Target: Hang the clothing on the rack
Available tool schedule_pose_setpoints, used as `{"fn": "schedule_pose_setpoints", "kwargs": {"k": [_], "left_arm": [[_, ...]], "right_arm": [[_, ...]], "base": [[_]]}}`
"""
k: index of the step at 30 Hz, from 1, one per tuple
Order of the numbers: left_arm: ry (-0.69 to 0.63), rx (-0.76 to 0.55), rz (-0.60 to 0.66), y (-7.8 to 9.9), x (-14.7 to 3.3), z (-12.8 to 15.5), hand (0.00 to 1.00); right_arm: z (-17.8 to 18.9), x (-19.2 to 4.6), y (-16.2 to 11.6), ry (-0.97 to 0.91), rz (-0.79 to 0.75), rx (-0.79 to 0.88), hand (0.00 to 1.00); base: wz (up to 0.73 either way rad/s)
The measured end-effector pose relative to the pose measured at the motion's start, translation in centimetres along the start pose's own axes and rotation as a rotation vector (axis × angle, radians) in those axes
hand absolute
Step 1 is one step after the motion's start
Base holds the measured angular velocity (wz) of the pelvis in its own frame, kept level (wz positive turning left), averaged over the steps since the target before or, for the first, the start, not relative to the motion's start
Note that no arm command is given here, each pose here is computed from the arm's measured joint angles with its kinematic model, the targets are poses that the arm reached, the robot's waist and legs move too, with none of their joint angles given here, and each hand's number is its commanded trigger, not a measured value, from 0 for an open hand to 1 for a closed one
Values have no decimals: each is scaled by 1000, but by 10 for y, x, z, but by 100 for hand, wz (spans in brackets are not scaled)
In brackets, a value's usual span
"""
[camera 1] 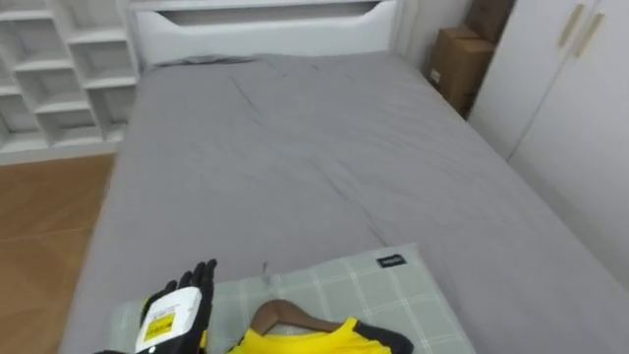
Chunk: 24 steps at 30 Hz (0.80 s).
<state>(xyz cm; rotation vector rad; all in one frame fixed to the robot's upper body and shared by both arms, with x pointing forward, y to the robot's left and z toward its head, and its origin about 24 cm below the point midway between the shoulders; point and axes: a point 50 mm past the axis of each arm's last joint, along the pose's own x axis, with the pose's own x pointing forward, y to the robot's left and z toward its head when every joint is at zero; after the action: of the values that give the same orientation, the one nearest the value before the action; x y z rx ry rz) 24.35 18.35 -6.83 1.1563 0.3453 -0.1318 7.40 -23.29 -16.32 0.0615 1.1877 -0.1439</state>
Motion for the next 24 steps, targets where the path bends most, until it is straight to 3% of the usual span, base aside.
{"fn": "schedule_pose_setpoints", "kwargs": {"k": [11, 19, 24], "left_arm": [[-7, 26, -39, -6, -1, 3, 0], [33, 7, -223, -39, -11, 7, 0], [54, -9, -288, -46, -13, 5, 0]], "right_arm": [[0, -2, -6, 4, -8, 28, 0], [-2, -2, -6, 9, -13, 37, 0], [-3, -2, -6, 15, -13, 47, 0]], "base": [[3], [2], [1]]}}
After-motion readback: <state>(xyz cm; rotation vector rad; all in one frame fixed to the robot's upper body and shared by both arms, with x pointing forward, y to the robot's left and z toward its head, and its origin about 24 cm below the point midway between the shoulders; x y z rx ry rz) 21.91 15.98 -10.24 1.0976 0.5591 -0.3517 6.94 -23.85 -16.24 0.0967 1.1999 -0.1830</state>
